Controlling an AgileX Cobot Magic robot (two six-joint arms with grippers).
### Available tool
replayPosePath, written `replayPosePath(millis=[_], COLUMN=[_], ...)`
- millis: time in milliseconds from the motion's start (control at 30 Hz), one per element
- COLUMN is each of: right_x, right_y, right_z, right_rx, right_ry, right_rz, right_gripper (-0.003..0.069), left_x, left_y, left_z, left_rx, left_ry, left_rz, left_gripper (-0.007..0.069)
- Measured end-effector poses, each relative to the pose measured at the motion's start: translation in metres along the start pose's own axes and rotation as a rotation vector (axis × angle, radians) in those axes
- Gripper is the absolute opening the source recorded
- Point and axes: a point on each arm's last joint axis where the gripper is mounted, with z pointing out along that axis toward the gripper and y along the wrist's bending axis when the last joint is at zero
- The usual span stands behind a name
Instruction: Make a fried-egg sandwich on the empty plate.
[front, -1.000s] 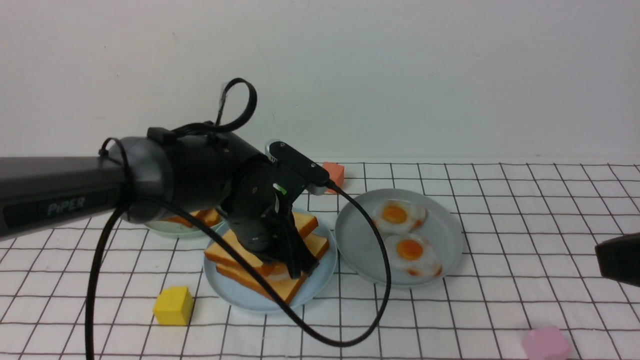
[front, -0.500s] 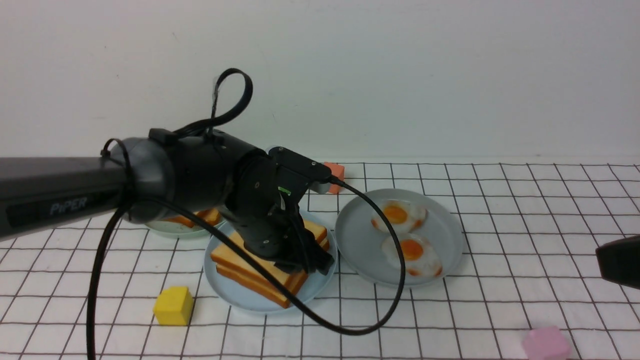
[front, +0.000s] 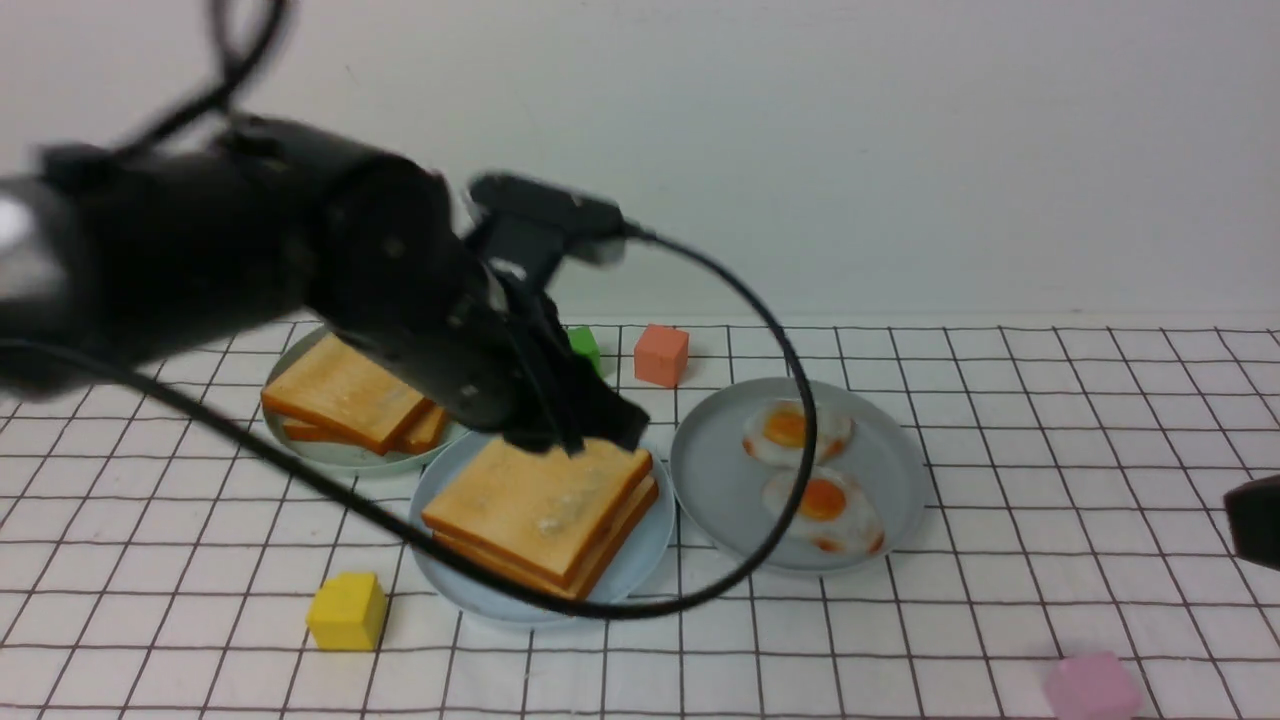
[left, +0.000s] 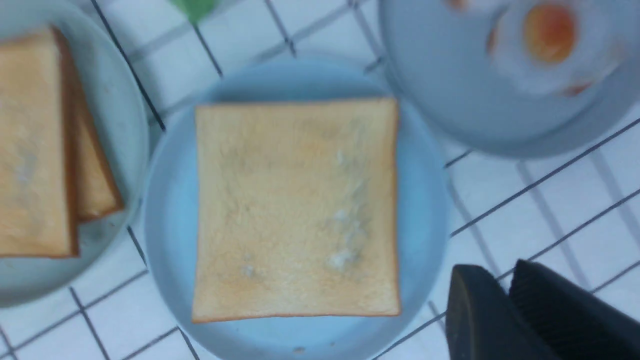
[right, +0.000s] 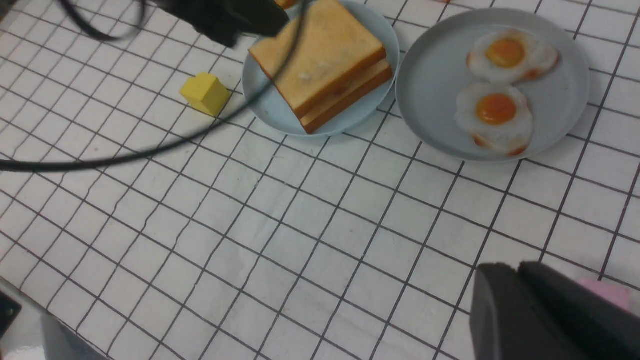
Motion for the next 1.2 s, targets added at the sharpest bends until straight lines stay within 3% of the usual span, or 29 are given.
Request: replayPosePath(millis=[33, 67, 200, 267, 400, 567, 700, 967, 1200], right_x=[0.0, 0.005, 0.02, 0.036, 0.064, 0.104, 0.118, 0.119, 0.133], right_y=[0.0, 0.0, -0.003, -0.006, -0.014, -0.031, -0.041, -0.049, -0.055], right_z=[-0.001, -0.009, -0.028, -0.042, -0.057, -0.054, -0.042, -0.012, 0.011], right_rx=[0.0, 0.014, 0.066, 0.11, 0.179, 0.286, 0.31, 0.277, 0.274], right_ry=[-0.001, -0.002, 0.007, -0.007, -0.046, -0.123, -0.286, -0.534, -0.497], right_rz=[-0.001, 0.012, 0.042, 0.07, 0.128, 0.214, 0.24, 0.161, 0.151], right_gripper=[0.0069, 0.007, 0.007, 0.007, 0.007, 0.0025, -0.001, -0.0009, -0.0006], left_x=[-0.002, -0.001, 0.027, 0.063, 0.133, 0.208, 0.235, 0.246, 0.251], left_y=[0.0, -0.002, -0.004, -0.003, 0.0, 0.008, 0.011, 0.012, 0.011], left_z=[-0.011, -0.053, -0.128, -0.163, -0.179, -0.161, -0.147, -0.135, -0.13], left_rx=[0.003, 0.021, 0.051, 0.069, 0.095, 0.091, 0.089, 0.085, 0.087], left_ry=[-0.03, -0.153, -0.377, -0.497, -0.632, -0.849, -0.913, -0.899, -0.832], left_rz=[-0.001, -0.011, -0.006, -0.014, -0.044, -0.067, -0.074, -0.076, -0.072], left_gripper=[0.0062, -0.0008, -0.0013, -0.0013, -0.0013, -0.0013, -0.0013, -0.0013, -0.0013])
